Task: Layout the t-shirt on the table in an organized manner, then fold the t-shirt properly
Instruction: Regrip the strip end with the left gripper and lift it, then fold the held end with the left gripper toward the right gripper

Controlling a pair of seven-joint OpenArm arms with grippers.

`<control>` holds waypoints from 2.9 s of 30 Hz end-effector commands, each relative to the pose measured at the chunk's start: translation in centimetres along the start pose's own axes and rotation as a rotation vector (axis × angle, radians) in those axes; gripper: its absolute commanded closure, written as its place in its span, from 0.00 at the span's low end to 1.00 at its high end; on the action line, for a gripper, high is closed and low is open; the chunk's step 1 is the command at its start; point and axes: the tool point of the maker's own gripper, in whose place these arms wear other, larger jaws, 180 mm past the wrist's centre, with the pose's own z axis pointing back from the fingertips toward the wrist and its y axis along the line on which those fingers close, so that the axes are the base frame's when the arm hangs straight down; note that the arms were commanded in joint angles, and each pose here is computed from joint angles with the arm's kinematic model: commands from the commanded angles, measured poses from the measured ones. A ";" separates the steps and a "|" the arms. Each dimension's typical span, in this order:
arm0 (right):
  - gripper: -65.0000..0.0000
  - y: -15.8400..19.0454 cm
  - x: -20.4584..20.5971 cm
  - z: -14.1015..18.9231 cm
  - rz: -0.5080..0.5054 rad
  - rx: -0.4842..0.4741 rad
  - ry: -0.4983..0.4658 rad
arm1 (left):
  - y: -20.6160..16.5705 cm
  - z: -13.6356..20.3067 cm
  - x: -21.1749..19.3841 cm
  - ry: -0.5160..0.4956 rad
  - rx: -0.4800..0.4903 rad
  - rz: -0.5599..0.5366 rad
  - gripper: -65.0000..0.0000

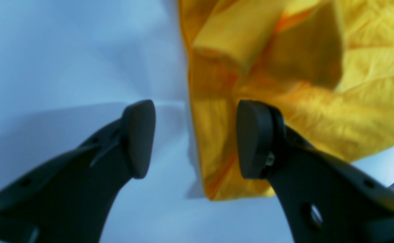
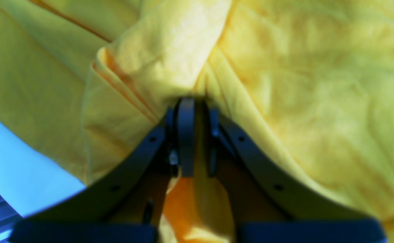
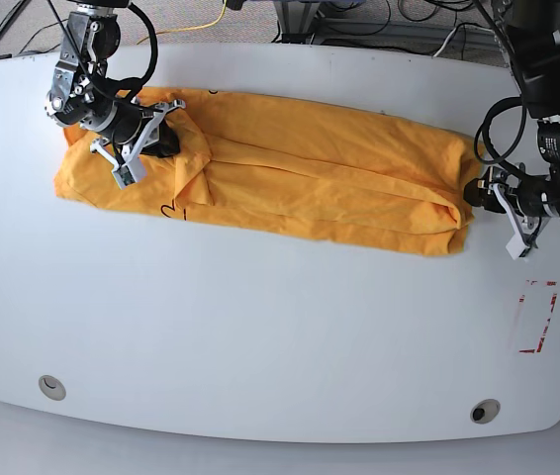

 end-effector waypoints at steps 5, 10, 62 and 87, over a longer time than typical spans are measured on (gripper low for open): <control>0.92 -0.4 -0.5 0.2 0.017 -0.019 0.035 | -0.1 0.0 1.3 -0.012 -0.010 -0.035 0.44; 0.92 -0.4 -0.5 0.2 0.018 -0.018 0.035 | -1.5 -1.1 1.1 0.012 -0.039 -0.058 0.44; 0.92 -0.9 -0.2 -0.4 0.003 -0.017 0.037 | -16.7 0.7 6.0 -0.110 -0.102 -0.609 0.96; 0.92 -0.9 0.0 -0.5 0.006 -0.016 0.033 | -32.1 -3.3 5.1 -0.142 -0.448 -0.694 0.95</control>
